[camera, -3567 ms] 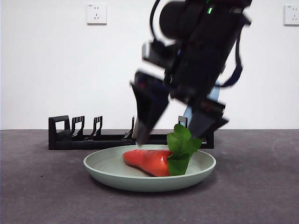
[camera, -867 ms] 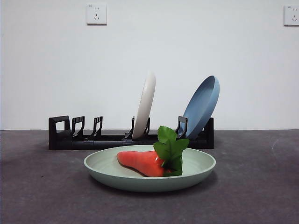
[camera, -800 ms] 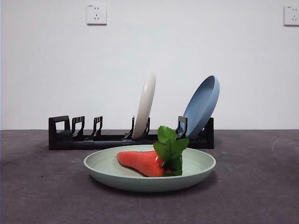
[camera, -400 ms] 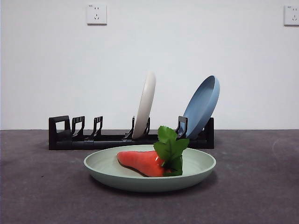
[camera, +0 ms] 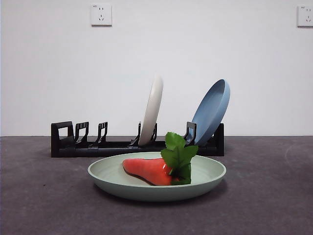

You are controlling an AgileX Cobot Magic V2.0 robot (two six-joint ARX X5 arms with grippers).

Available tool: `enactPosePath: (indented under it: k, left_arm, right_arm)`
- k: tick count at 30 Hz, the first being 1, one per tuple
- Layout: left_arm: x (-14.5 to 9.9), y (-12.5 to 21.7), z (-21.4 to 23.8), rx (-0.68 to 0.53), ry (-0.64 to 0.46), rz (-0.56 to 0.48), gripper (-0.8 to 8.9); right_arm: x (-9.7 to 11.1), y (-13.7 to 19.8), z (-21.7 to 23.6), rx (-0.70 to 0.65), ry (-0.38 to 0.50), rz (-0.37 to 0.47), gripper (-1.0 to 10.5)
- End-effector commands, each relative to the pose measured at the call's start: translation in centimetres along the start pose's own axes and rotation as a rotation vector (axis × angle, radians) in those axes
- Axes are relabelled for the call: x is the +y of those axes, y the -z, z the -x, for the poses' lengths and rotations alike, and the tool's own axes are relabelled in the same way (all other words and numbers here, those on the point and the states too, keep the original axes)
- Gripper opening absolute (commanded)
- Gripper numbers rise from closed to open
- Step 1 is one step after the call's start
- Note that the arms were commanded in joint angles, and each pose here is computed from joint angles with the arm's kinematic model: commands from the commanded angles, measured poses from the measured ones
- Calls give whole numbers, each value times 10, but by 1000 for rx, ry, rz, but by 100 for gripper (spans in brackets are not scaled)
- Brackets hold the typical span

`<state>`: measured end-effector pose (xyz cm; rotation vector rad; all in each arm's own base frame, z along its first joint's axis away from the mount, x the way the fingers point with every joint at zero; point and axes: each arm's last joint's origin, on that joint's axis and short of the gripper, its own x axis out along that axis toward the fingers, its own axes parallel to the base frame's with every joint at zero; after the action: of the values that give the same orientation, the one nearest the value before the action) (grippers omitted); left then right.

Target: Take the green plate from the plate rack,put the plate on the table,take the carrot from the table,put the carrot in the plate

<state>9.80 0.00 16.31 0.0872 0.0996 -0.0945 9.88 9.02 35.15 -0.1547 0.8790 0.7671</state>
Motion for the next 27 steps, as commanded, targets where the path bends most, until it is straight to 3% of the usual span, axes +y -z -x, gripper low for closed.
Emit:
enactPosePath:
  k: [1,27]
  left_arm:
    - [0,11,0,41,-3,52,-3]
    - [-1,15,1,69,3,57,-3]
  right_arm:
    - [0,0,0,-5,1,-7,2]
    - [0,0,0,-6,1,-7,2]
